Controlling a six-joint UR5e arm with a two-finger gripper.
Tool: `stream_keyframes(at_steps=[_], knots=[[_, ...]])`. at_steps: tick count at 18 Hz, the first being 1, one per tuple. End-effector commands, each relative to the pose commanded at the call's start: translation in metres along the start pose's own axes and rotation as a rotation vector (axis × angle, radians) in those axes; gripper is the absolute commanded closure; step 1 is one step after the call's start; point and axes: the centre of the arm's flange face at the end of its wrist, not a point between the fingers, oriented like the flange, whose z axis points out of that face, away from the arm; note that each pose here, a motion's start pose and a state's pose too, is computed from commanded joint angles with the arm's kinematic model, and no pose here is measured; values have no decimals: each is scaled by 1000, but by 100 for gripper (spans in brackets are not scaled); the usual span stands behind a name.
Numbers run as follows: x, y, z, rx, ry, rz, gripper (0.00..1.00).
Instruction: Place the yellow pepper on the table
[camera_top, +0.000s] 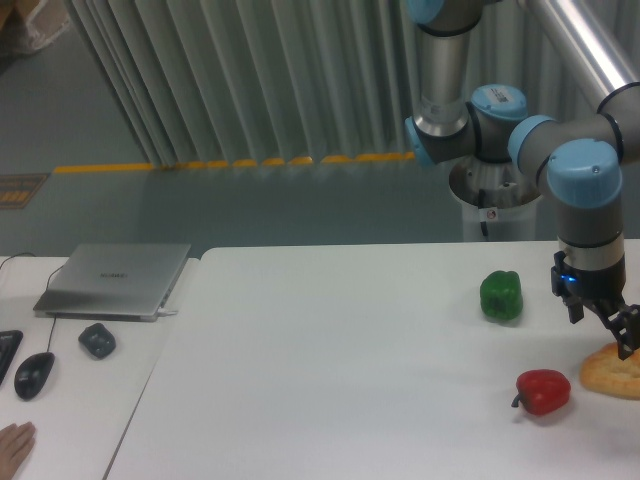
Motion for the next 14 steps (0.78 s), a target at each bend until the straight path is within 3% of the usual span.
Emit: stream_keyframes(at_steps=[4,8,14], knots=[[-6,4,-2,0,-9,-15,0],[-35,39,3,0,-36,-88,0],[-50,55,-4,34,-66,-114,0]])
